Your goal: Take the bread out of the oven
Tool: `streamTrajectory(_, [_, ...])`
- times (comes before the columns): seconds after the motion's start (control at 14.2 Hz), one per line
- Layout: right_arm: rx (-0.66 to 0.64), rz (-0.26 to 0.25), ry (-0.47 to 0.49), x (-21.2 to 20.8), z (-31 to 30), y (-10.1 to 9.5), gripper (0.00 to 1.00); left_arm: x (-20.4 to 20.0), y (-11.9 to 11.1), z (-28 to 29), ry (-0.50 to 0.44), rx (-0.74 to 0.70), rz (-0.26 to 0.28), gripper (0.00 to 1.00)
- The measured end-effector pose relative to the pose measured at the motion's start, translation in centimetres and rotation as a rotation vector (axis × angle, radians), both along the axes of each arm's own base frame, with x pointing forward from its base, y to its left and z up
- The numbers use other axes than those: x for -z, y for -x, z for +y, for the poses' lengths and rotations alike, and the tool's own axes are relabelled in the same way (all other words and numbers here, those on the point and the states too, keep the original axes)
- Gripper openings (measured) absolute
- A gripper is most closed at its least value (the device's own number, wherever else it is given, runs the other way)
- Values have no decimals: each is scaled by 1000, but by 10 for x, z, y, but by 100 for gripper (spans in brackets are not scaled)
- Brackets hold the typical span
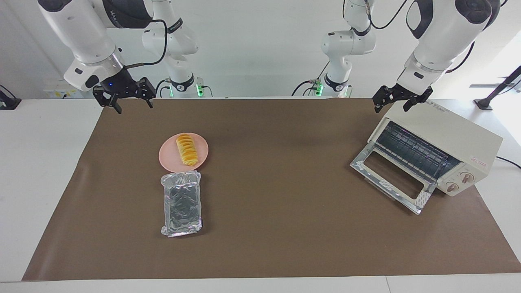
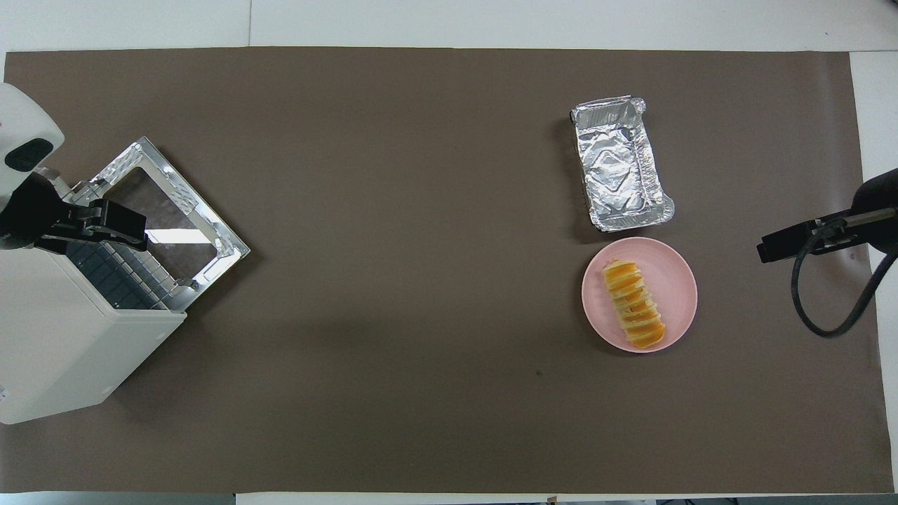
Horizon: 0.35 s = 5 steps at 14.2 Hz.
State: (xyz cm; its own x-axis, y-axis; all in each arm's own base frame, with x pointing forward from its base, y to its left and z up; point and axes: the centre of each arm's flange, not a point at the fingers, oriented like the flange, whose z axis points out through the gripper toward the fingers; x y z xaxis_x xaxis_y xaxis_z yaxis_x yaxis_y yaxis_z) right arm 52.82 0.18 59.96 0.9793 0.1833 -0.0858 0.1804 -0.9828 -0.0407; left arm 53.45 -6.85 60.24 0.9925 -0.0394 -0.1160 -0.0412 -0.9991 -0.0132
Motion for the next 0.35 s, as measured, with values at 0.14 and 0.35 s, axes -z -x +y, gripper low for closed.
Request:
streamTrajectory(0.14, [-2,2,0,1,1,-1,100,0,0,0,0,0,0,100])
streamTrajectory(0.35, [-2,4,3,2,0,-1,100,0,0,0,0,0,0,100])
